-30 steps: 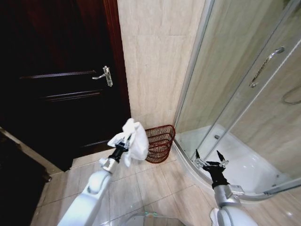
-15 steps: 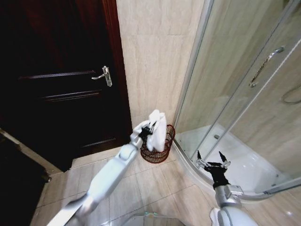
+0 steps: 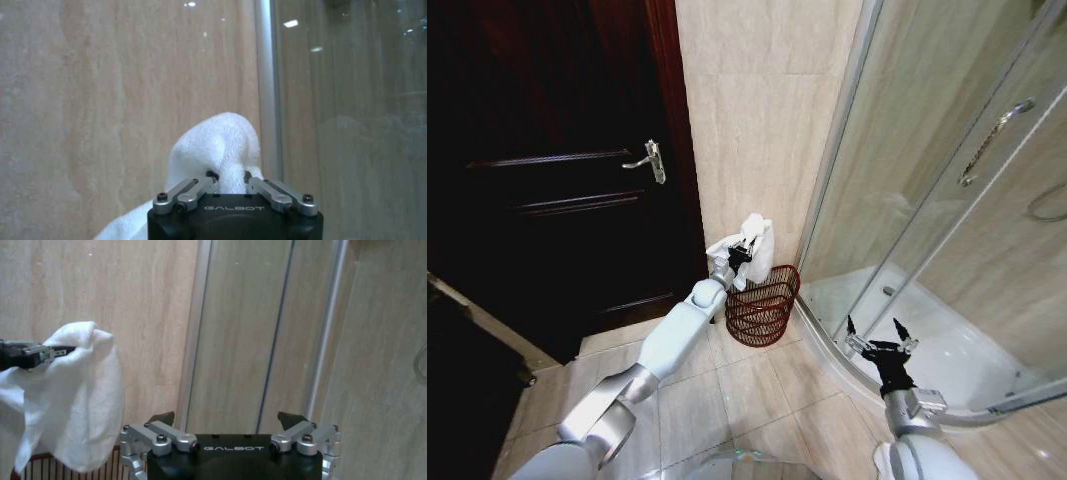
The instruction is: Discard the used towel into the hamper.
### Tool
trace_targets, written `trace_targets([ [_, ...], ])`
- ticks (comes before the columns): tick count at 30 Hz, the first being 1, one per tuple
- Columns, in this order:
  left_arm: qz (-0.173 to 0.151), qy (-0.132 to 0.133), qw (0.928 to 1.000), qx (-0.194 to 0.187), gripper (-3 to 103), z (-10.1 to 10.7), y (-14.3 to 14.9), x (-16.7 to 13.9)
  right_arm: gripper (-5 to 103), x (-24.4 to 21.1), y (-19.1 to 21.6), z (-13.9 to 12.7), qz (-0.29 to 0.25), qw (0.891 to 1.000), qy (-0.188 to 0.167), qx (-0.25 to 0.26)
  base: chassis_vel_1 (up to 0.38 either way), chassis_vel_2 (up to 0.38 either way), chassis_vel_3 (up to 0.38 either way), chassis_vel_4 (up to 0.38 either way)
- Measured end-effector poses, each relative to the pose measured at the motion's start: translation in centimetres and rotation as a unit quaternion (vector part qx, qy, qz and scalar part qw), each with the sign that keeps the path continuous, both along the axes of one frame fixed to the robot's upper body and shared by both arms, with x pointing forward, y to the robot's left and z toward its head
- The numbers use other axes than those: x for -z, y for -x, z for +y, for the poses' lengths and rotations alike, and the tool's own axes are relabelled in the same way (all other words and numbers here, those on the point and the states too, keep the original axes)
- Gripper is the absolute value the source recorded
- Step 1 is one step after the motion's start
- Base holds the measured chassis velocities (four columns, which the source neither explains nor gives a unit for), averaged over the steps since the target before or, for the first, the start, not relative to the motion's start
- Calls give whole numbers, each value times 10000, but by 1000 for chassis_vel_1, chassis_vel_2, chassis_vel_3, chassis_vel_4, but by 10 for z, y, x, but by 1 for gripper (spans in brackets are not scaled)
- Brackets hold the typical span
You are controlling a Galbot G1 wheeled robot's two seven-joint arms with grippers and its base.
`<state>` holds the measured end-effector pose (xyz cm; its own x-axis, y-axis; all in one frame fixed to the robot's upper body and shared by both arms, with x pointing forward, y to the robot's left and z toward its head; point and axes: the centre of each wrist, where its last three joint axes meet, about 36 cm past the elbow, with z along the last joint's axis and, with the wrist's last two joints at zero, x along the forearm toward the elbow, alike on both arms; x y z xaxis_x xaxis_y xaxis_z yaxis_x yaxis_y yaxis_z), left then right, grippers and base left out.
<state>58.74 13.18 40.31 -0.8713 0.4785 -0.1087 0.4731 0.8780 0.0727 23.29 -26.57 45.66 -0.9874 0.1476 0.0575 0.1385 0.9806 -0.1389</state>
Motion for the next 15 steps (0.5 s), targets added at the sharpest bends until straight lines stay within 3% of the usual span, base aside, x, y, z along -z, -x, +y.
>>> trace_targets([
  [8,226,-153,9993,249,12,-8,22,-1,100,0,1,-2,-36,9999,-70,67,-17,15,13,-14],
  [15,239,-185,9991,290,12,-11,33,6,100,0,2,-3,-65,9999,-118,75,-76,66,71,-69],
])
